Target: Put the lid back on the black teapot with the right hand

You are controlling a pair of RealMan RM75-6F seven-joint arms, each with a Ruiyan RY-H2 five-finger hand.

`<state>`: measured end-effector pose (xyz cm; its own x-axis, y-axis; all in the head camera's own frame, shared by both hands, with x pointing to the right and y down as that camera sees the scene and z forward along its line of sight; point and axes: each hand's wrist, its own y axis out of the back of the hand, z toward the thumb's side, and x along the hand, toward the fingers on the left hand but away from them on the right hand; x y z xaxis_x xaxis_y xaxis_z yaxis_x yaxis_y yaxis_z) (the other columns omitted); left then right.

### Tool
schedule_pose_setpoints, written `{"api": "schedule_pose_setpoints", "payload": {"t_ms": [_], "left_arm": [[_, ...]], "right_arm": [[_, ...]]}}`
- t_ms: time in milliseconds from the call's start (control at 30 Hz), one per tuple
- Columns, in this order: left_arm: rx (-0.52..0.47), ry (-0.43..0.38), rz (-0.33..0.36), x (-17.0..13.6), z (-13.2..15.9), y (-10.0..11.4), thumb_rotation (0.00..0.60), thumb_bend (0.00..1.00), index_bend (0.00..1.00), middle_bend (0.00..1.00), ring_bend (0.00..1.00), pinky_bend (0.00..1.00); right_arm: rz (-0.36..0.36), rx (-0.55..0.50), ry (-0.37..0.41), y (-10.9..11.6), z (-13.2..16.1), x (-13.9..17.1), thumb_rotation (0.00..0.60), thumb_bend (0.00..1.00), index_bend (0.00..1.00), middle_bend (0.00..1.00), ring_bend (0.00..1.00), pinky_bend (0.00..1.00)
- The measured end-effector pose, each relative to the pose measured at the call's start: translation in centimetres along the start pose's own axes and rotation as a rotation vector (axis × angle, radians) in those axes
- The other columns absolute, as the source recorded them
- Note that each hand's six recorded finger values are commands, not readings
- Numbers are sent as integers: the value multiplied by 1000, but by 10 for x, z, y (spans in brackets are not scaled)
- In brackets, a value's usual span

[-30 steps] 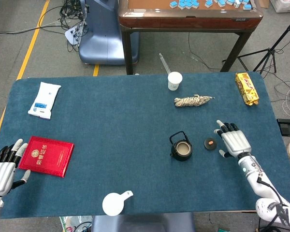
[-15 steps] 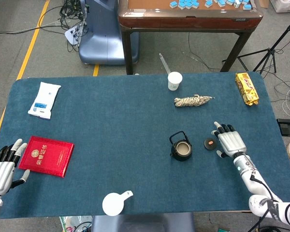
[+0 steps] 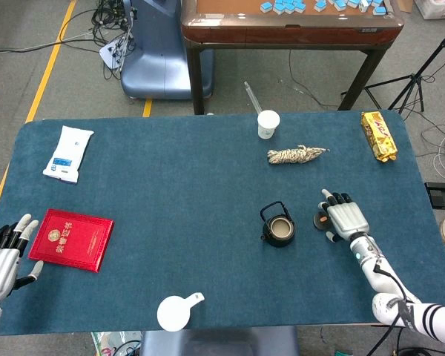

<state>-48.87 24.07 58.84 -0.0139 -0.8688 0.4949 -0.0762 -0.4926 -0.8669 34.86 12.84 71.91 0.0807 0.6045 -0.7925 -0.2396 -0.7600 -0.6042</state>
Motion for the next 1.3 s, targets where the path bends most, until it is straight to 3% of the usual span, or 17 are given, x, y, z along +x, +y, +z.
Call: {"api": "schedule_pose_setpoints", "payload": {"t_ms": [1300], "left_arm": [[-11, 19, -11, 2, -8, -3, 600, 354, 20, 0, 0, 0]], "right_arm": [[37, -2, -7, -11, 1, -15, 600, 299, 245, 0, 0, 0]]}}
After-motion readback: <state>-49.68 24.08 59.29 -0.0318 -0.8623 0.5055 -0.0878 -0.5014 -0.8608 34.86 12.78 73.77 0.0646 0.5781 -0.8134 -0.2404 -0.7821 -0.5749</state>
